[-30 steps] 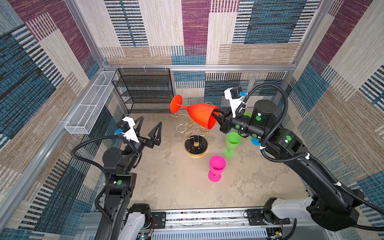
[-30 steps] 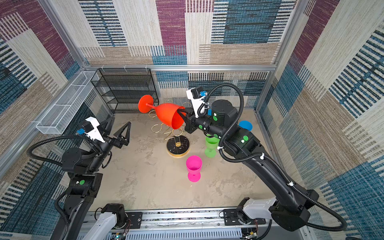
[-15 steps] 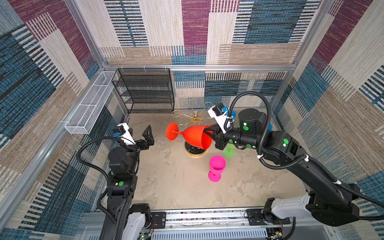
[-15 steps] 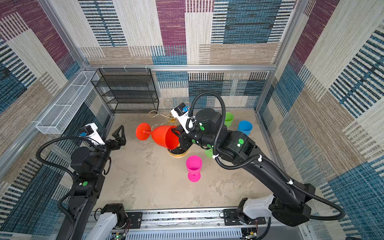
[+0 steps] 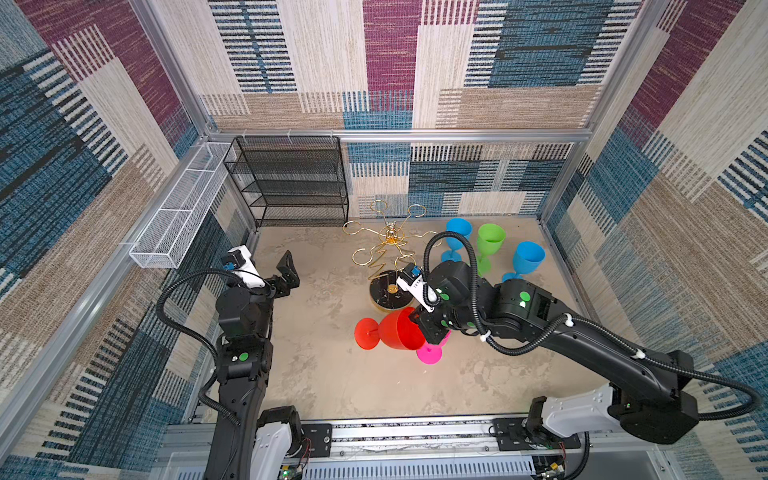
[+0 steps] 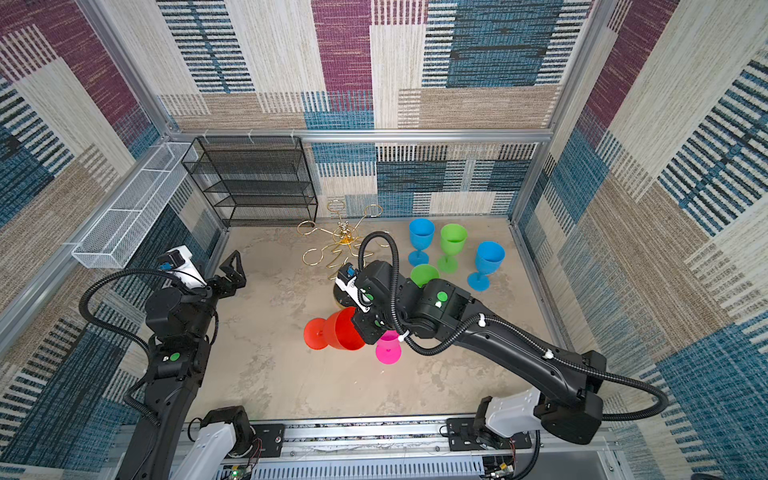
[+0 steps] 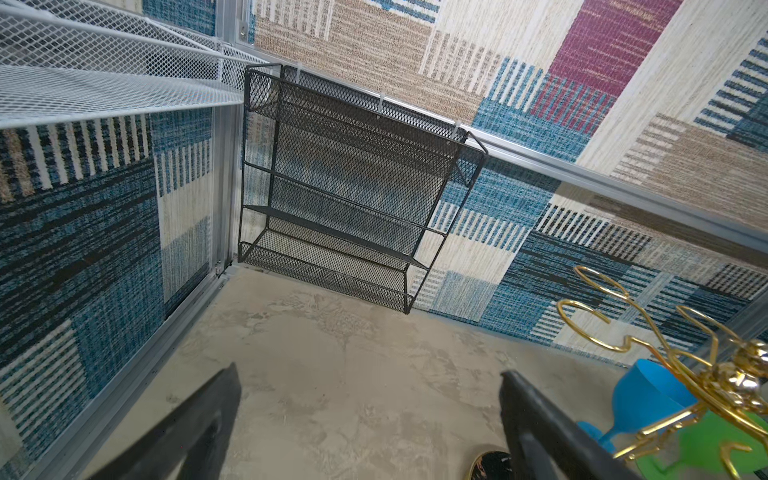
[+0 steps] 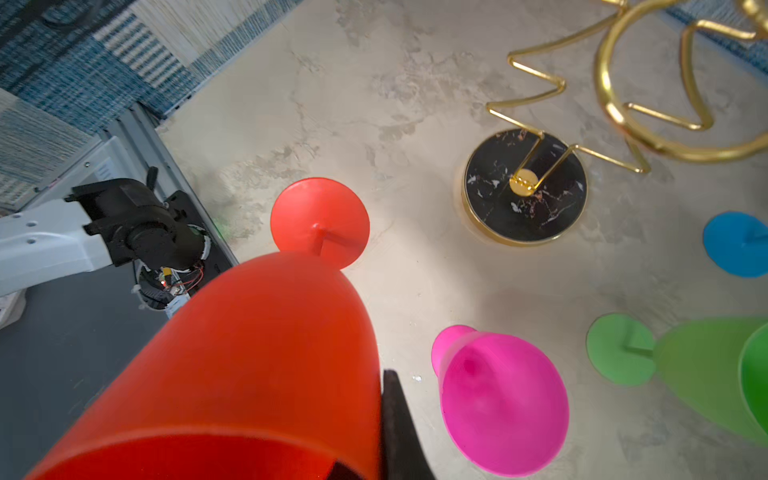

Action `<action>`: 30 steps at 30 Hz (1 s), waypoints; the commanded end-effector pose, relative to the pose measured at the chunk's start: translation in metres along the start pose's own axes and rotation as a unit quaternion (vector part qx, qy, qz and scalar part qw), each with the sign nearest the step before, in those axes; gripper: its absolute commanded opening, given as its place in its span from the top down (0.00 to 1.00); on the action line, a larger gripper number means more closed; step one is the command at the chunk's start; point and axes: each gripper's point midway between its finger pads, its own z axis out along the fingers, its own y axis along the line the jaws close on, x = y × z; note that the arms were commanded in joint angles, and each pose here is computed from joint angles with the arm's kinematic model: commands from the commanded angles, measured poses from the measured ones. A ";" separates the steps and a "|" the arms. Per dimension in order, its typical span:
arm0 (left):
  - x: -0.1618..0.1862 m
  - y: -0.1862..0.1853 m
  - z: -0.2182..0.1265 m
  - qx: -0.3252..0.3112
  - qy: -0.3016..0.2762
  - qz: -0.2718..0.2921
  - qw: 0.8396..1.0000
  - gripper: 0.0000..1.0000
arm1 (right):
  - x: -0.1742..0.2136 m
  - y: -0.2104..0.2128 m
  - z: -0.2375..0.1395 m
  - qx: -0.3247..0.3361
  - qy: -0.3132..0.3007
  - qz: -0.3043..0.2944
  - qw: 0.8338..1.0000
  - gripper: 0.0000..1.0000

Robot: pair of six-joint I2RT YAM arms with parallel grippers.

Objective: Take the wine glass off the wine glass rack
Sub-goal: 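Lower the red glass upright onto the table beside the magenta glass with the right gripper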

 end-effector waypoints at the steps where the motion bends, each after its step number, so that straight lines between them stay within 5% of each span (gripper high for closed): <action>1: -0.011 -0.002 0.000 0.008 -0.027 0.011 1.000 0.01 | 0.020 -0.008 0.011 0.028 0.055 0.027 0.998 1.00; 30: 0.008 0.005 -0.001 0.006 -0.025 0.009 1.000 0.01 | 0.046 -0.031 0.093 0.120 0.176 0.036 0.976 0.92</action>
